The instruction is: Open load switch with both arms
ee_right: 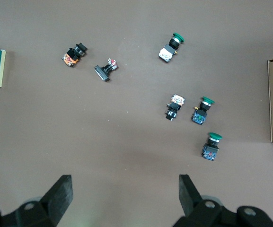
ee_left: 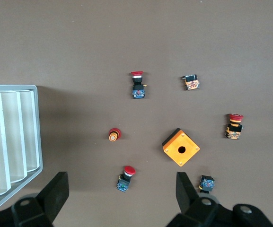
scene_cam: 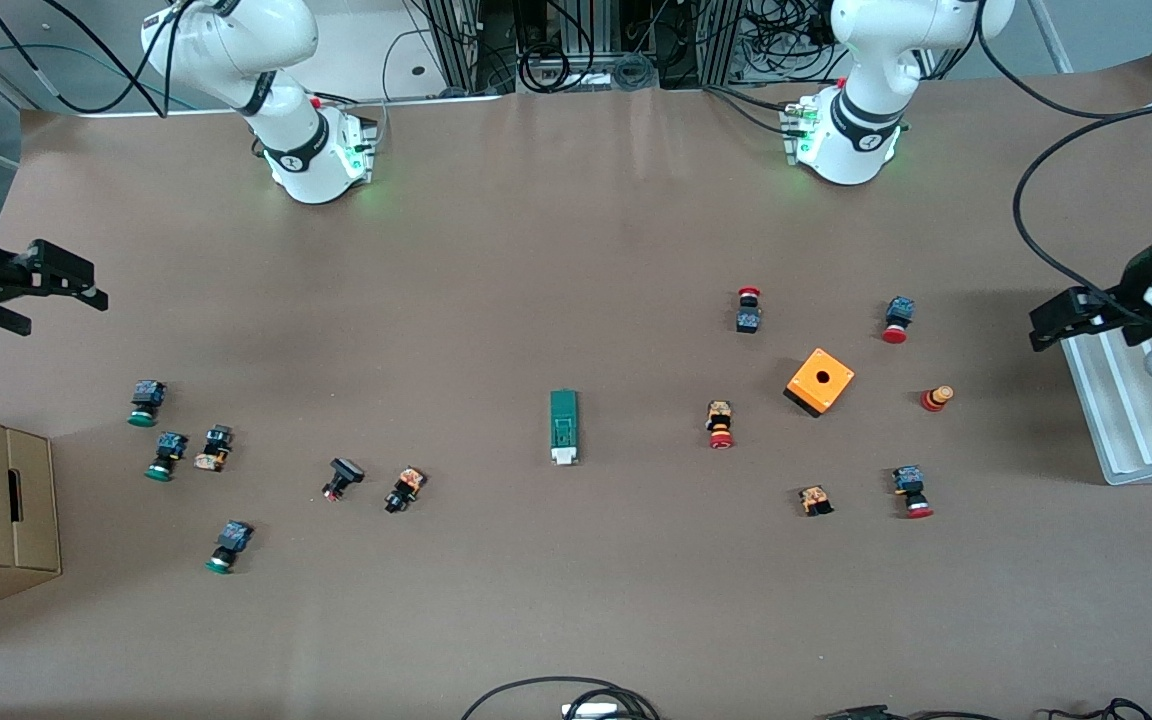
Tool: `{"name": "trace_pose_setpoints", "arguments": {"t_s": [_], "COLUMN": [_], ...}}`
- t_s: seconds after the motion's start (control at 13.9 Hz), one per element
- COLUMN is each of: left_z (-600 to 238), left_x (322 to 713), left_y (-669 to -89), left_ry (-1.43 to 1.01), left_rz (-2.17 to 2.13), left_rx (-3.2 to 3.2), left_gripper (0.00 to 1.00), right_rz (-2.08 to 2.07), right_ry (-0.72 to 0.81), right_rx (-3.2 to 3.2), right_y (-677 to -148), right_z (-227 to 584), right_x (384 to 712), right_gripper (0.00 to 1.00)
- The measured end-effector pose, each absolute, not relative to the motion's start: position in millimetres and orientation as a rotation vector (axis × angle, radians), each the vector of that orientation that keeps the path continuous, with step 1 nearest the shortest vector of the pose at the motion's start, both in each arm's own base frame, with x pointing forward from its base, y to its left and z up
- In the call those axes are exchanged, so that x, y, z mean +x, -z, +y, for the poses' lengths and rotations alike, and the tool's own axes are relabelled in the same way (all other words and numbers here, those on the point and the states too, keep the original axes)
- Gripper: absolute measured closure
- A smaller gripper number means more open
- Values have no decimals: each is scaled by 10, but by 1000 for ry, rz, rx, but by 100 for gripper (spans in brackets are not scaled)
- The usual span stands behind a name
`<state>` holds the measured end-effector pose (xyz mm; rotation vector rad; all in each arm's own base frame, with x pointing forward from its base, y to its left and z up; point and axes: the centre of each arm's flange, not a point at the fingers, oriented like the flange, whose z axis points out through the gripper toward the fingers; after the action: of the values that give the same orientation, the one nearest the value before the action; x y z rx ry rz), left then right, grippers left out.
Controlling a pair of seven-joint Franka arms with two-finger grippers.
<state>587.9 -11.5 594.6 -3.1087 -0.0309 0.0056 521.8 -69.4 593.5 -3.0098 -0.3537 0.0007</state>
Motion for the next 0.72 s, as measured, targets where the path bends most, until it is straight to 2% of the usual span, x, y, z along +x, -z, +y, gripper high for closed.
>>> {"name": "trace_pose_setpoints", "arguments": {"t_s": [0.36, 0.72], "left_z": [-450, -905], "left_x": [6115, 6120], "left_y": [-5436, -5337], "left_ry": [-125, -146], "left_rz": [59, 227], "left_rx": [-3104, -3098], "left_gripper": [0, 0], "right_rz": [-352, -350], "right_ry": [-24, -28], "right_rx": [-3010, -3010], "right_y": [-5856, -5842], "right_z": [-689, -693], "right_x": [5249, 5255], "right_gripper": [0, 0]}}
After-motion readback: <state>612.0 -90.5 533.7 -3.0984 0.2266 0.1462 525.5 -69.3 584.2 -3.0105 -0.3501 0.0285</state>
